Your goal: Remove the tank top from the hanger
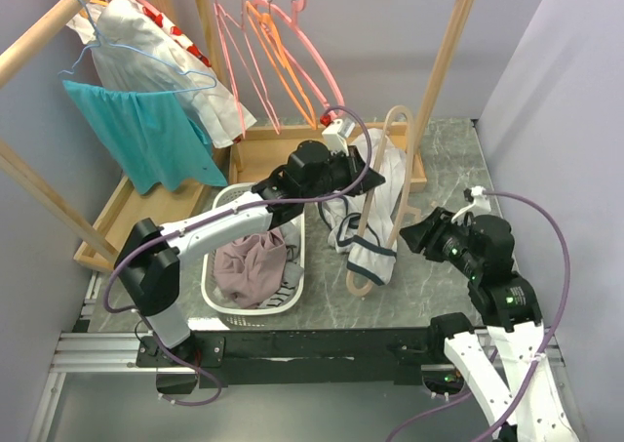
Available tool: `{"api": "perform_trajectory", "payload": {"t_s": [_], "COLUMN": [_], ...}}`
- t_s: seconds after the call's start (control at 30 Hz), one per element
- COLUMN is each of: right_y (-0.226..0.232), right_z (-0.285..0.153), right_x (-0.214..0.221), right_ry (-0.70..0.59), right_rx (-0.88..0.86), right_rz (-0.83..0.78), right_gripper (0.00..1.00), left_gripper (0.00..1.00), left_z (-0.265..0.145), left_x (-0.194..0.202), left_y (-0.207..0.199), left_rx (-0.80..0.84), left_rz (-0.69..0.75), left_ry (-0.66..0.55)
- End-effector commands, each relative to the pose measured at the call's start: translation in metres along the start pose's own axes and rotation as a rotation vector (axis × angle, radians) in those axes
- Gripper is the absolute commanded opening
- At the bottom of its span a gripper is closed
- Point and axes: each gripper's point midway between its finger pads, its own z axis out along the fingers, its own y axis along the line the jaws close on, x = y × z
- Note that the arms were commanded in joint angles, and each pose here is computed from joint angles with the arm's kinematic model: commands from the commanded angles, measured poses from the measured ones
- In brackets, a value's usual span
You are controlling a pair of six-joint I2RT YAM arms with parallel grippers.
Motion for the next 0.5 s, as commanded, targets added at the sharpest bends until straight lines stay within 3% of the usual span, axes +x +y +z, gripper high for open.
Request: {"api": "perform_trajectory", "payload": {"t_s": [0.0, 0.47], "right_y": [-0.007, -0.012], "right_z": [0.006, 0.041], "right_x": [0.004, -0.008], "right_ry": [-0.046, -0.248], "right_rx": [0.023, -0.103], "right_rz": [0.138, 0.106], "right_gripper": [0.53, 0.57], "left_gripper": [0.01, 0.01], "left_z": [-0.021, -0.022], "left_x": [-0.05, -0.043], "left_y": [-0.045, -0.045], "left_rx": [0.105, 0.121], "left_rz": [0.053, 0.03], "left_ry": [-0.147, -0.13]}}
